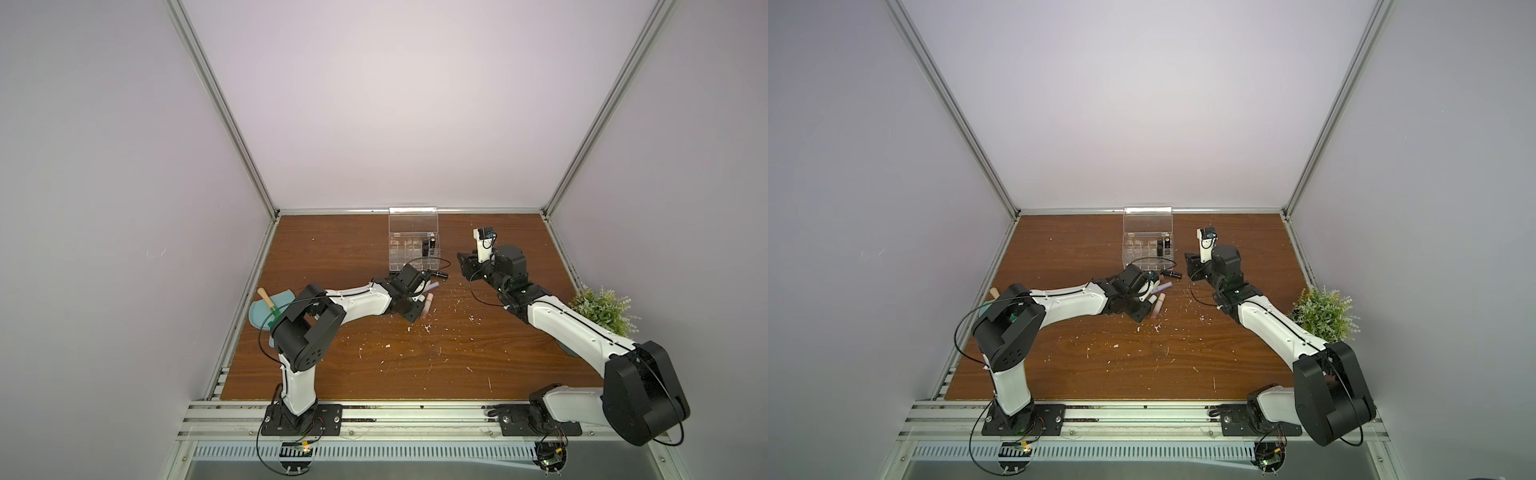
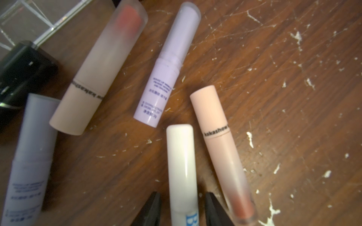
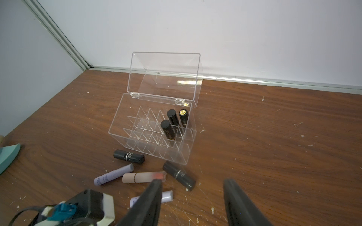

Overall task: Arrange the lipsticks in the organizer
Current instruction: Pick up the lipstick at the center of the board, then place the lipstick in the storage box.

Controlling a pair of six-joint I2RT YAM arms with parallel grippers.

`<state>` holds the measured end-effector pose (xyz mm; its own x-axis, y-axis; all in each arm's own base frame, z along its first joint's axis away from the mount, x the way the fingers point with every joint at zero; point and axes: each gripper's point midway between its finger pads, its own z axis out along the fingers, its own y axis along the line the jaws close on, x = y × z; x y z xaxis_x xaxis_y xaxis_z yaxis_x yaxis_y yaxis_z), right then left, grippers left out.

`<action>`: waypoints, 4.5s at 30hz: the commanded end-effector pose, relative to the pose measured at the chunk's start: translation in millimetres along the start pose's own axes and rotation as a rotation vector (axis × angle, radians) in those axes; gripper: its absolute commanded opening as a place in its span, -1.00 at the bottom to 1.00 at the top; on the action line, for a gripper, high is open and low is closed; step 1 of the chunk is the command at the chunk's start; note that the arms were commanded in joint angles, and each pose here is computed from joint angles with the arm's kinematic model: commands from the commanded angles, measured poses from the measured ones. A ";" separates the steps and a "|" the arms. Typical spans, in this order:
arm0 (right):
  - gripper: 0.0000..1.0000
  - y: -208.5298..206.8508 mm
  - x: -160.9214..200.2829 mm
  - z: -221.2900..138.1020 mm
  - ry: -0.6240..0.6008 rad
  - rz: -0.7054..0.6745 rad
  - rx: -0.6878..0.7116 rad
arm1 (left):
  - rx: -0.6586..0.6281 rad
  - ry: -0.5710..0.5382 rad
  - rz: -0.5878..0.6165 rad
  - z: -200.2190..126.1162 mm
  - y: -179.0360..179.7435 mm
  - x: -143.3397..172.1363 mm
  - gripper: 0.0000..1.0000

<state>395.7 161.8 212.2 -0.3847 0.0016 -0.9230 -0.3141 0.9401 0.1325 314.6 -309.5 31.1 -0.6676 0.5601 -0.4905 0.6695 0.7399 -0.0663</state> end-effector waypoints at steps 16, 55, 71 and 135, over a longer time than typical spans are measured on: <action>0.12 2.8 -20.5 -5.2 -0.047 0.016 -0.016 | -0.014 0.039 0.031 1.8 1.9 1.2 -0.50; 0.59 176.7 -22.6 -57.4 0.253 0.203 -1.245 | 0.122 -0.593 -0.063 -177.3 -11.6 -69.8 -0.55; -0.02 186.4 -18.0 -61.8 0.284 0.188 -1.289 | 0.085 -0.613 -0.062 -188.2 -5.5 -67.3 -0.55; -0.76 90.2 -31.0 168.9 0.085 -0.258 -0.056 | -0.065 -0.800 -0.175 -229.4 36.1 -37.7 0.67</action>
<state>517.3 297.2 162.7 -0.4247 -0.2922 -0.8569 -0.4588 0.8854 -0.0745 286.5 -218.8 237.2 -0.3250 0.0318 -0.9452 0.5407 0.8263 -0.1581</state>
